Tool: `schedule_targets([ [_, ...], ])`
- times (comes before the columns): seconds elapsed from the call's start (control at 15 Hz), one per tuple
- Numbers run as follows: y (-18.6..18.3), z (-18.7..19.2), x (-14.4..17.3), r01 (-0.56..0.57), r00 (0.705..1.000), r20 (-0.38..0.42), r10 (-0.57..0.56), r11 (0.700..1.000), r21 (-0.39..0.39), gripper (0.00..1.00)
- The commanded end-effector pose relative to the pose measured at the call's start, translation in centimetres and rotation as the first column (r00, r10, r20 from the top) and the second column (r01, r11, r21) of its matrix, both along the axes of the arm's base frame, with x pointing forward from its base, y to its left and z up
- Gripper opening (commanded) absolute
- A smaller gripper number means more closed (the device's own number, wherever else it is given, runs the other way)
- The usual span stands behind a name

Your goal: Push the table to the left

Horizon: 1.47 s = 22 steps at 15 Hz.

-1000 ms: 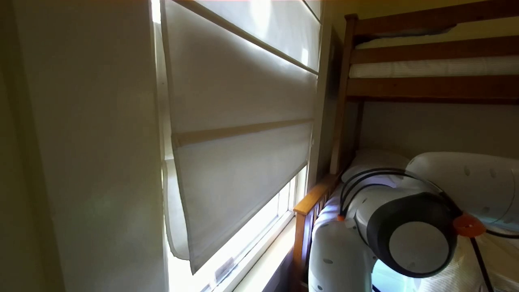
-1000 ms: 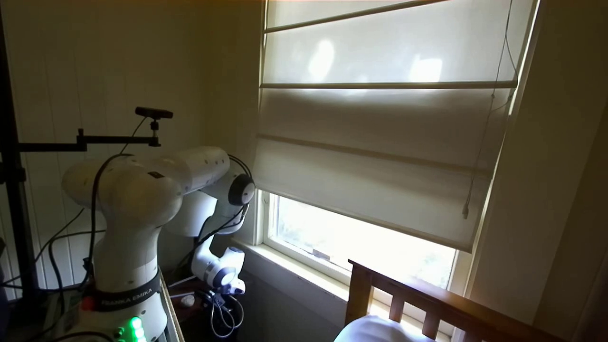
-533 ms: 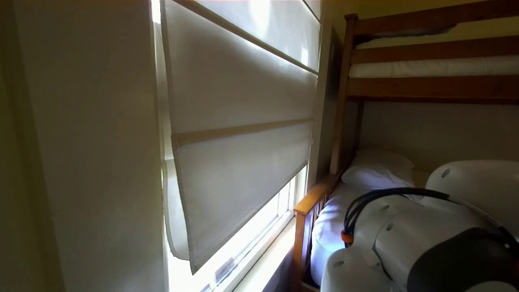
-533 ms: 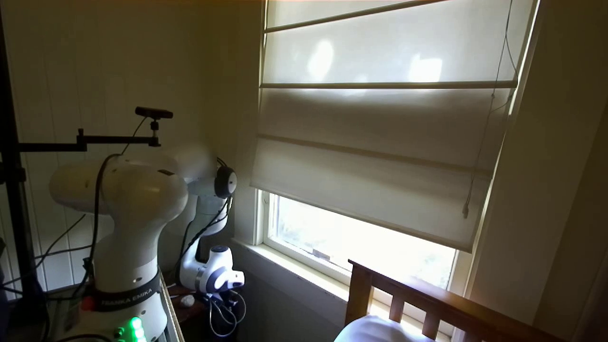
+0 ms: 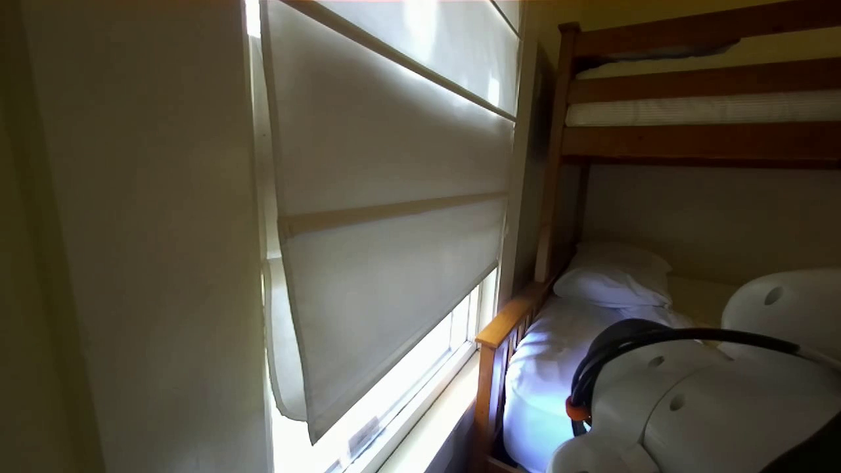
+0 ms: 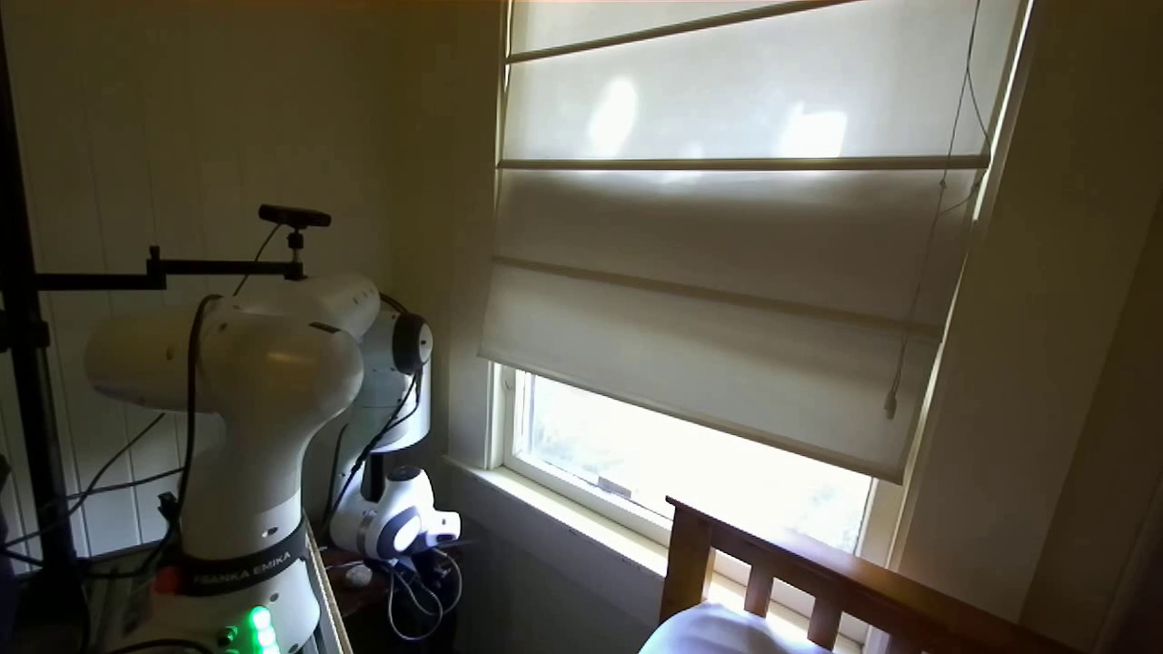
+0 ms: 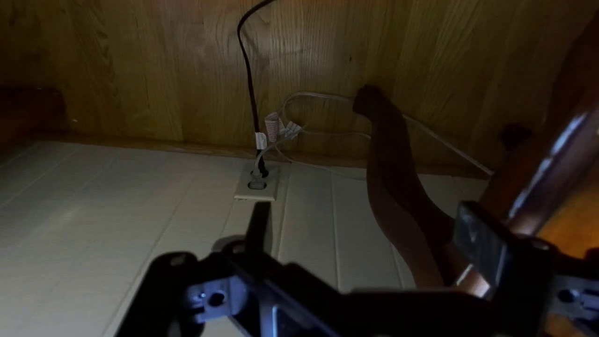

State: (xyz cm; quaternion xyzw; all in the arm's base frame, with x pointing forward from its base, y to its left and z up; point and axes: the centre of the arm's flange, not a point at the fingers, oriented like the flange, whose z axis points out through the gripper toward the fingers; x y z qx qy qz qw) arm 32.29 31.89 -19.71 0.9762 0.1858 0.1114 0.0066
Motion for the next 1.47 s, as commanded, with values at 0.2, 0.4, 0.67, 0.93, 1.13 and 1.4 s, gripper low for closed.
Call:
schedule_targets([
  [0.2, 1.6, 0.4, -1.3, -0.007, 0.997, -0.079, 0.013, 0.997, 0.071, 1.0],
  [0.4, 2.0, -0.1, -1.2, -0.073, 0.985, -0.143, 0.092, 0.989, 0.129, 1.0],
  [0.67, 2.4, -0.9, -0.9, -0.164, 0.96, -0.194, 0.2, 0.969, 0.185, 1.0],
  [0.93, 2.0, -1.1, -0.3, -0.127, 0.976, -0.167, 0.14, 0.988, 0.089, 1.0],
  [1.13, 2.7, -2.0, 0.0, -0.123, 0.988, -0.084, 0.126, 0.992, 0.034, 1.0],
  [1.4, 3.7, -1.3, 1.2, -0.083, 0.993, 0.083, 0.089, 0.994, -0.072, 1.0],
])
